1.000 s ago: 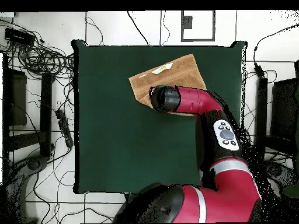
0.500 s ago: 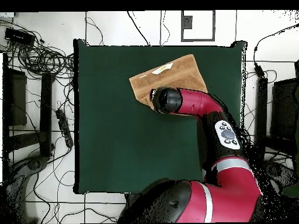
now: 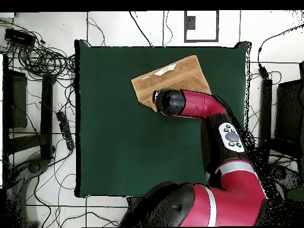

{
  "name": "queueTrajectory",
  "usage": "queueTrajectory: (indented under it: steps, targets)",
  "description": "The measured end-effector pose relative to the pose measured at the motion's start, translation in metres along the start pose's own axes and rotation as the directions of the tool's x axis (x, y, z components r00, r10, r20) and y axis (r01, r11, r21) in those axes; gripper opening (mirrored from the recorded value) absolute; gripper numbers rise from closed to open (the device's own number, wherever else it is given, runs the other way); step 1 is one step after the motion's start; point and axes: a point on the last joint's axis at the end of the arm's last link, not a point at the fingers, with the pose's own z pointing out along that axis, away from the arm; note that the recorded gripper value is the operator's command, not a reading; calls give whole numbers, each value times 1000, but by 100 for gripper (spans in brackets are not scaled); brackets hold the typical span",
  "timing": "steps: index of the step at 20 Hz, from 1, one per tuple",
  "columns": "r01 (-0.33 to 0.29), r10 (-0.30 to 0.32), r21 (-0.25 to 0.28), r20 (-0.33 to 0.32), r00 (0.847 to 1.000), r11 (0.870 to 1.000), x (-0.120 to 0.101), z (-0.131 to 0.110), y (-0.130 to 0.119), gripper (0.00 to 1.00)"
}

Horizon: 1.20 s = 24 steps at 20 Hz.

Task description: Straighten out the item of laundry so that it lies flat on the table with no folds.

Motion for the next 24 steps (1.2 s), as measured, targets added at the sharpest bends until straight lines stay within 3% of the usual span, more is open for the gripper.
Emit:
queueTrajectory:
  steps: [4,8,10,18,19,24]
  targets:
    - [7,-7,3,-1,1000,1000,3,-7,3,0]
    - [37,-37,16,-5,999,999,15,-40,15,0]
    - [52,-52,19,-3,999,998,25,-69,25,0]
    - [59,-60,16,10,998,998,44,-131,47,0]
    - [64,-64,14,9,998,998,53,-143,54,100]
    - [63,-63,13,5,998,998,60,-151,56,100]
